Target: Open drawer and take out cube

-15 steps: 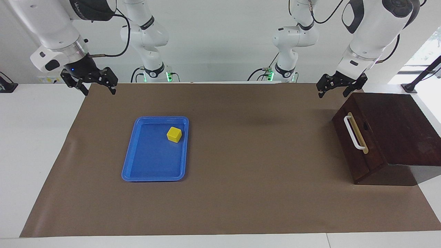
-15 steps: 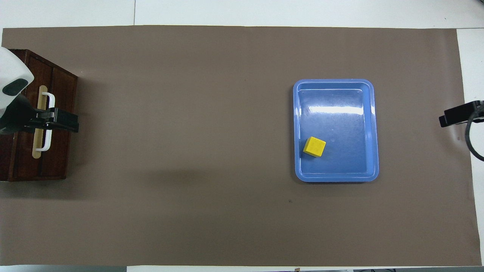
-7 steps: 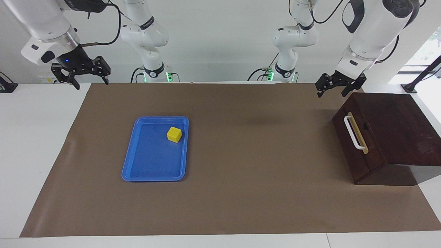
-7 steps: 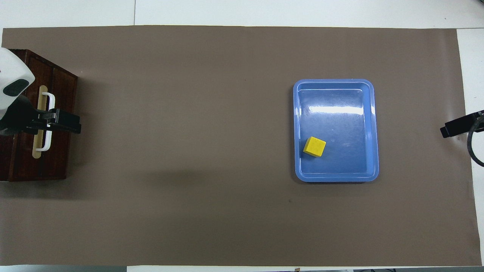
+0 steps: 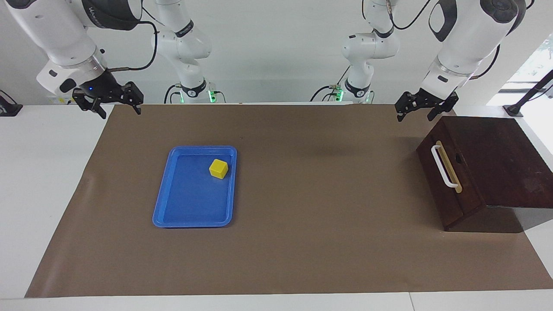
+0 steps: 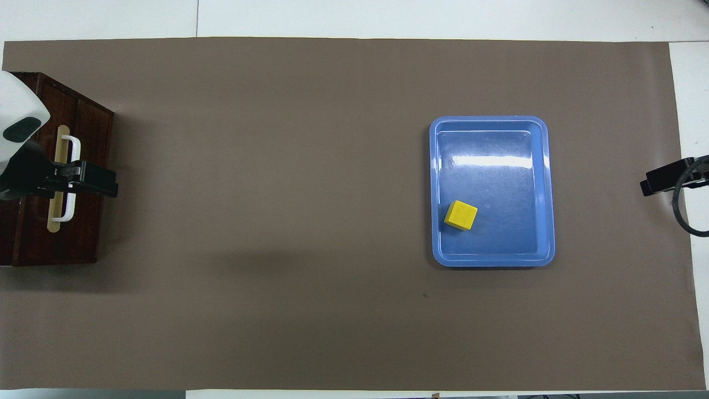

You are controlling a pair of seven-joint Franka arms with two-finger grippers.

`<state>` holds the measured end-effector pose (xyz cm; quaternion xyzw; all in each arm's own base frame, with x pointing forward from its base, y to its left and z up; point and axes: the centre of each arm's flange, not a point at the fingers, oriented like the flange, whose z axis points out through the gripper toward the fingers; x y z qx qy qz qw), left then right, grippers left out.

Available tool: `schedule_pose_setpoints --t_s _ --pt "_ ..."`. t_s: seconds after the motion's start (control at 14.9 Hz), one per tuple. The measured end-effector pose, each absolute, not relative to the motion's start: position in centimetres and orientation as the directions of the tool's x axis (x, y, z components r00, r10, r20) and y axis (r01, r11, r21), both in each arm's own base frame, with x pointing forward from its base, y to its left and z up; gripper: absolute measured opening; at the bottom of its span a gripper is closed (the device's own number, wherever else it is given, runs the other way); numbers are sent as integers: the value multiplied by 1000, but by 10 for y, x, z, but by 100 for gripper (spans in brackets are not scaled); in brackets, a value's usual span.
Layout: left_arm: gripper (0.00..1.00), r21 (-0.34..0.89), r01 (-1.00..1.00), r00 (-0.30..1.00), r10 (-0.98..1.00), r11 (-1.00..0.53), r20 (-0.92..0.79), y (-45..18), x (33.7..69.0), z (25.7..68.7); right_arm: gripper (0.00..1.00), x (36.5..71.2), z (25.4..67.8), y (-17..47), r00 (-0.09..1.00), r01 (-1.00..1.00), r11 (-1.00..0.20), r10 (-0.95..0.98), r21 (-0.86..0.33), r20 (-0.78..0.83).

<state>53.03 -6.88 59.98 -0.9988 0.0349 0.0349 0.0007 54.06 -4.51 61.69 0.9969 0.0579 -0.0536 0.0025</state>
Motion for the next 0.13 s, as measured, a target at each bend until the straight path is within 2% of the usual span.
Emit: schedule_pose_setpoints --t_s 0.13 --pt "100 1 -66 995 -65 -998 -70 -66 531 600 100 541 617 -46 988 112 -994 111 4 -108"
